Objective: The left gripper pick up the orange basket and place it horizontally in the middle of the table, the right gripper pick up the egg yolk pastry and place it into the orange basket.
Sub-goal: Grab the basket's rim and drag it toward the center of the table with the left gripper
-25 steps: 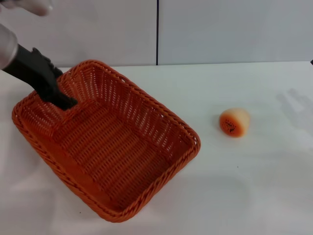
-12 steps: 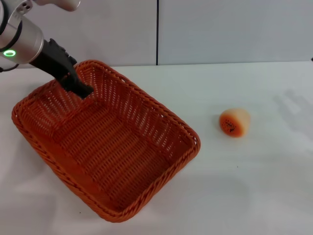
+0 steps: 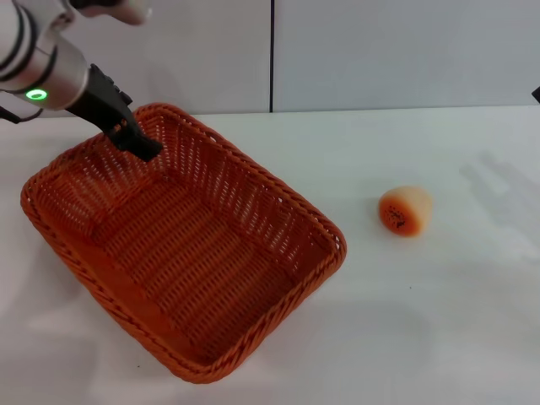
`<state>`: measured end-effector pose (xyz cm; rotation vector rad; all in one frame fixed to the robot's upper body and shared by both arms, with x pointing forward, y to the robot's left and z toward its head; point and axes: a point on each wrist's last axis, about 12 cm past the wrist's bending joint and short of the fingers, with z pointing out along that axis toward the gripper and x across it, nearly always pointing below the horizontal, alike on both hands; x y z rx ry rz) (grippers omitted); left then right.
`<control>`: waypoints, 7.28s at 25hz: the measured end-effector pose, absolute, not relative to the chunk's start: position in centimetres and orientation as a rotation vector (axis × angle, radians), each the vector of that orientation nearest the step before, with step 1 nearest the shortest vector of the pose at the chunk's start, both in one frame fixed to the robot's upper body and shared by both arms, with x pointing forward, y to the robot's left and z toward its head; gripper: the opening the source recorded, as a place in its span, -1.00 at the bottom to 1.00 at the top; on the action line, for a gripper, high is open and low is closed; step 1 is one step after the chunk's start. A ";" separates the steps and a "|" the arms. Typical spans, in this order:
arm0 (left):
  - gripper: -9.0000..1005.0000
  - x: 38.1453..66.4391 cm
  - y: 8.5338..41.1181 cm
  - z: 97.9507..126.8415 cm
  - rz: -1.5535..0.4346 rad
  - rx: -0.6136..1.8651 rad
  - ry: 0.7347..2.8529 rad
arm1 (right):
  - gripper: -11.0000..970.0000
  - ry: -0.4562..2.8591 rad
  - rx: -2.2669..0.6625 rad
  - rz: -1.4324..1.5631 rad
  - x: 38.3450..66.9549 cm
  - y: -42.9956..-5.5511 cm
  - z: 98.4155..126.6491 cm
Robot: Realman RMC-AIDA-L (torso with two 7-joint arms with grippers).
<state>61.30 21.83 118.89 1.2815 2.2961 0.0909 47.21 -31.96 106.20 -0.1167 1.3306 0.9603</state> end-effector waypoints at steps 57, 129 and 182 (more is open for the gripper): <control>-0.36 62.7 21.8 115.4 0.164 1.429 2.479 | 0.06 1.389 -0.099 0.944 45.6 -32.6 105.2; -0.74 61.6 28.4 118.7 -0.311 0.238 2.999 | 0.07 1.385 -0.174 0.914 47.0 -33.2 106.2; -0.55 59.4 27.3 115.9 -0.272 0.357 3.134 | 0.07 1.410 -0.186 0.899 47.6 -33.2 106.1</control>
